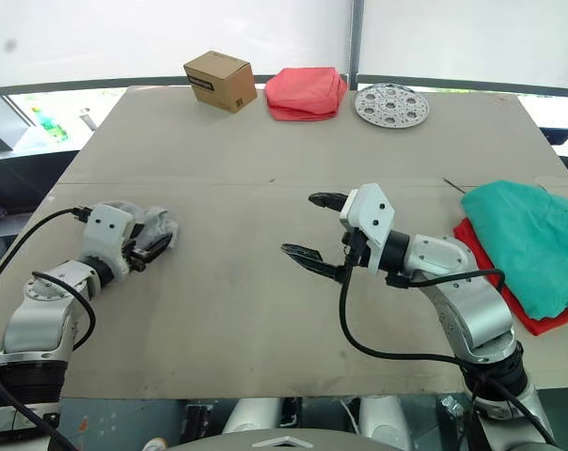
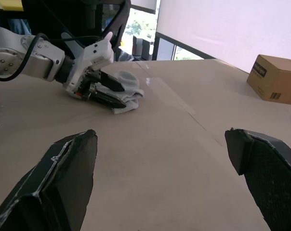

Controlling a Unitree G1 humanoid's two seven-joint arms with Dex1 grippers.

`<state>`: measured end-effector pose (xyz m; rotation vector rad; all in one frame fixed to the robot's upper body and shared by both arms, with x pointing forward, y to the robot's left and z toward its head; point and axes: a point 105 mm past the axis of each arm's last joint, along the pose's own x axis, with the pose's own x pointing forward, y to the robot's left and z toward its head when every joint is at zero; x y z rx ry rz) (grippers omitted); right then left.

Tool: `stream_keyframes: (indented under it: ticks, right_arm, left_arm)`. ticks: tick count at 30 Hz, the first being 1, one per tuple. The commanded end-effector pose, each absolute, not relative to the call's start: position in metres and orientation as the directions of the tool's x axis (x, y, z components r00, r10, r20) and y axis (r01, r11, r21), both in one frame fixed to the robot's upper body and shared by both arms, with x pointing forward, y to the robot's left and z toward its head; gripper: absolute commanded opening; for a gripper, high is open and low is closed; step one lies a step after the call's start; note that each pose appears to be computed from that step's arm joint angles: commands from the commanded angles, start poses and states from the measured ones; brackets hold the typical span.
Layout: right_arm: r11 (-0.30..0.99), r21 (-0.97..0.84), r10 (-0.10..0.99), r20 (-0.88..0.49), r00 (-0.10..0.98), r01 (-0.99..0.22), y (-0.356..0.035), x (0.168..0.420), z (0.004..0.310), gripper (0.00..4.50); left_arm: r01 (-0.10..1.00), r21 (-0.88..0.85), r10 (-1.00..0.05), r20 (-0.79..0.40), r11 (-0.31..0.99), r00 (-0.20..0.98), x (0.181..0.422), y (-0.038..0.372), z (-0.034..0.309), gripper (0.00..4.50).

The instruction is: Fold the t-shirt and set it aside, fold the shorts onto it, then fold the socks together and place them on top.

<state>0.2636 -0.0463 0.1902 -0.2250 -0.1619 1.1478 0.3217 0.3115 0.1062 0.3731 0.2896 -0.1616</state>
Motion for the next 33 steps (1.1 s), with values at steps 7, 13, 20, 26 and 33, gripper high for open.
stream_keyframes:
  ticks: [7, 13, 20, 26, 33]
  right_arm:
    - [0.440, -0.294, 0.893, 0.045, 0.447, -0.849, -0.051, 0.263, 0.197, 4.49]
    - [0.453, -0.304, 0.882, 0.012, 0.472, -0.838, -0.060, 0.260, 0.195, 4.50]
    - [0.492, -0.300, 0.856, -0.001, 0.516, -0.817, -0.070, 0.259, 0.191, 4.50]
    - [0.522, -0.312, 0.833, -0.017, 0.554, -0.794, -0.080, 0.262, 0.191, 4.50]
    - [0.552, -0.329, 0.804, -0.031, 0.593, -0.766, -0.090, 0.263, 0.191, 4.50]
  left_arm:
    - [0.328, 0.263, -0.142, -0.542, 0.907, 0.828, 0.331, 0.312, 0.066, 3.15]
    - [0.415, 0.182, -0.208, -0.650, 0.891, 0.731, 0.321, 0.318, 0.051, 0.96]
    - [0.686, 0.094, -0.573, -0.475, 0.722, 0.668, 0.320, 0.236, 0.085, 0.02]
    - [0.854, 0.113, -0.751, -0.427, 0.507, 0.503, 0.312, 0.172, 0.101, 0.02]
    - [0.912, 0.058, -0.820, -0.417, 0.407, 0.392, 0.304, 0.102, 0.097, 0.02]
